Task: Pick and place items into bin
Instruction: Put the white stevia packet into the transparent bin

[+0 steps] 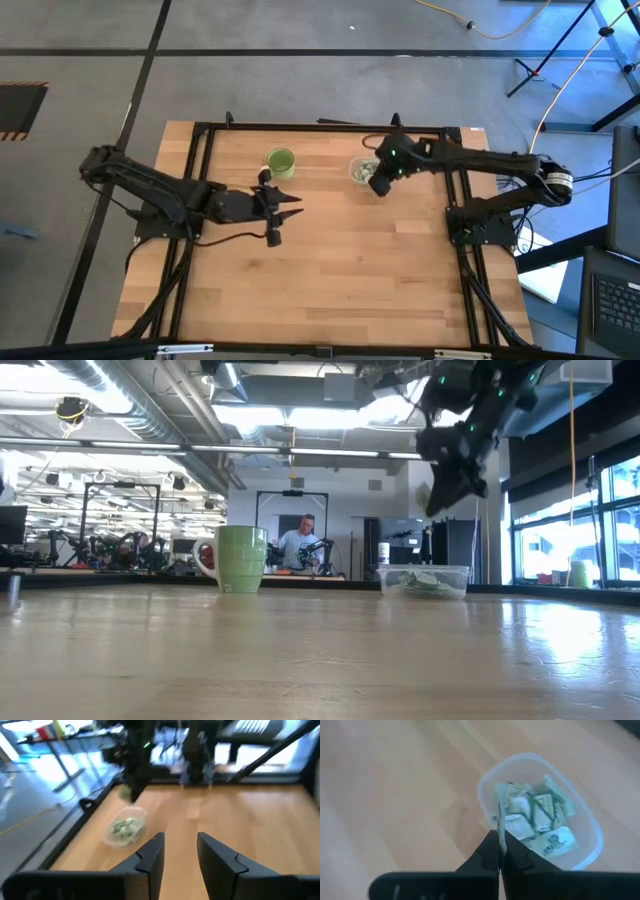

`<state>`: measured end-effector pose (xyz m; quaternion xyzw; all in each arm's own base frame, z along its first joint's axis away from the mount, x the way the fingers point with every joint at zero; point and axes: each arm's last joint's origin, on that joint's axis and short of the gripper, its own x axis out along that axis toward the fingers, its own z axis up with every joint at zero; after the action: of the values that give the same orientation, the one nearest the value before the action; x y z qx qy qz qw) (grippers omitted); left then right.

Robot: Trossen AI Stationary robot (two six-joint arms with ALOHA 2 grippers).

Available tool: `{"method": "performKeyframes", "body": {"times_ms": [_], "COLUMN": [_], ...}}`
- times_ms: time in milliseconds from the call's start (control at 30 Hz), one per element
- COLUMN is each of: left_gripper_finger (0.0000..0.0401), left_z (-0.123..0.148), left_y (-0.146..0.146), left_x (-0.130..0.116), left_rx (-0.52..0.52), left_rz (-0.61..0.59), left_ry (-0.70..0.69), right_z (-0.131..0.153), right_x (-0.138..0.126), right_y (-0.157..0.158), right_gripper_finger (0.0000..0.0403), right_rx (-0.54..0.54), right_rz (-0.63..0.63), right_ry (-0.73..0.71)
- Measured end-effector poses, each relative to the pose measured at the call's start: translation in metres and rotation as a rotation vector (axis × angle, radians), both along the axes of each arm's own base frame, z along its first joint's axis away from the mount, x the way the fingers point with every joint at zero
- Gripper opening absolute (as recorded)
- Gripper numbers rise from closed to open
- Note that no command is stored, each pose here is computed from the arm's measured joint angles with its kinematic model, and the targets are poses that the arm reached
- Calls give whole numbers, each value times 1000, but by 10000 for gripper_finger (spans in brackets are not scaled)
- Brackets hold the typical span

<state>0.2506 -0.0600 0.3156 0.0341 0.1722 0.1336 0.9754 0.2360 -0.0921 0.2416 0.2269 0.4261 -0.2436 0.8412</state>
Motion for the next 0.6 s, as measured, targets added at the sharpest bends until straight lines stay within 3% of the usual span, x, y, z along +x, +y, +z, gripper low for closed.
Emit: {"method": "performKeyframes", "body": {"times_ms": [233, 600], "left_gripper_finger": [108, 107], "left_z": [-32, -70], "left_y": [18, 32], "left_x": [-29, -67], "left_rx": [-142, -226], "left_rz": [-96, -105], "left_ry": [-157, -225], "right_z": [-27, -67], "right_x": [-4, 8], "right_y": [-41, -53], "right_gripper_finger": [3, 14], "right_rx": [101, 177], "right_rz": [-49, -40], "right_ry": [69, 187]}}
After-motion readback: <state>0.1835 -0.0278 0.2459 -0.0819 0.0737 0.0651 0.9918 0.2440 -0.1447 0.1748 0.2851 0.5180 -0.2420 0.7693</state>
